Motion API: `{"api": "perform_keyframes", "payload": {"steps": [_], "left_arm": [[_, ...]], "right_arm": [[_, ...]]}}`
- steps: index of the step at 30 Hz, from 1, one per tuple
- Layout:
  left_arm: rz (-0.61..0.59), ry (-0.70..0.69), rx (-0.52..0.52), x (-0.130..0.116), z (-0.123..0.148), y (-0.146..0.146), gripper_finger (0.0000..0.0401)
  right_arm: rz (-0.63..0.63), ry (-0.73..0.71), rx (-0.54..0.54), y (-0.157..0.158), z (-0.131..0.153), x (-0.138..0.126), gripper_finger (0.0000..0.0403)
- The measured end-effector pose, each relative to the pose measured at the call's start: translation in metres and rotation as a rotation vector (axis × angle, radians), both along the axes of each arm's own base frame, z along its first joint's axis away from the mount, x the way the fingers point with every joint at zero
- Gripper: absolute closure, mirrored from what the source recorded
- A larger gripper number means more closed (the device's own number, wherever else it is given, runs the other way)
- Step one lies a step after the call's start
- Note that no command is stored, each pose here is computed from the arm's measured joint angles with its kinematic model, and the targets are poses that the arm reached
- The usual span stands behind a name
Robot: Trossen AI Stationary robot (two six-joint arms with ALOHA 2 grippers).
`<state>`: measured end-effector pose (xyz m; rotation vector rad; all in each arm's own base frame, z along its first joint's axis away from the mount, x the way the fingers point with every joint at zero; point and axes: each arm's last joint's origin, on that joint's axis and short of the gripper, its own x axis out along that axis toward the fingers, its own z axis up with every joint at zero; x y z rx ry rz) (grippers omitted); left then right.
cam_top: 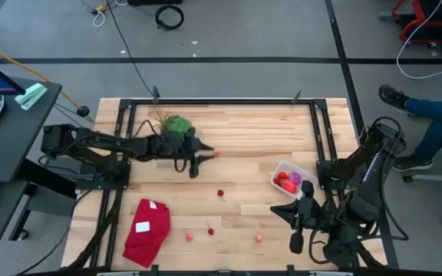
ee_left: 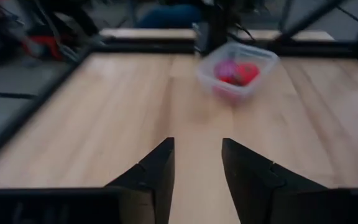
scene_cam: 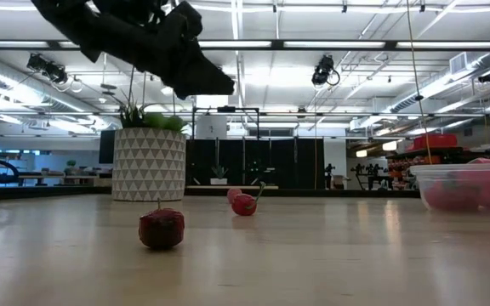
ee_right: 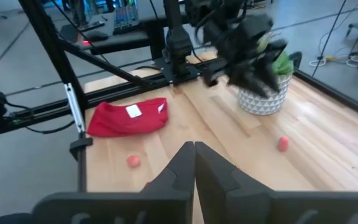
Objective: Pick and placing Produce into tupperware
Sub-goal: Put the top pink peach into the transparent bin
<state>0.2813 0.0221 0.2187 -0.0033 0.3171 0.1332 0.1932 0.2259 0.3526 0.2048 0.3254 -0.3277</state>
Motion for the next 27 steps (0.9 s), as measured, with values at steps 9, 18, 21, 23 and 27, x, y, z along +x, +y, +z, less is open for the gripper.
{"api": "perform_keyframes", "payload": {"steps": [9,18,21,23,27], "left_arm": [[0.112,0.138,0.123,0.022,-0.050,-0.023,0.0281],[0.207,0.165,0.092,0.034,-0.084,0.002,0.0259],[0.252,0.181,0.048,0.034,-0.092,0.012,0.0241],[0.260,0.196,0.044,0.034,-0.096,0.016,0.0229],[0.271,0.191,0.028,0.034,-0.097,0.018,0.0210]], "right_arm": [[-0.006,0.008,0.007,-0.003,0.000,0.003,0.0385],[-0.005,0.007,0.012,-0.002,0.000,0.003,0.0385],[-0.005,0.007,0.013,-0.002,0.000,0.003,0.0385],[-0.005,0.007,0.013,-0.002,0.000,0.003,0.0385],[-0.004,0.008,0.013,-0.002,0.000,0.003,0.0385]]}}
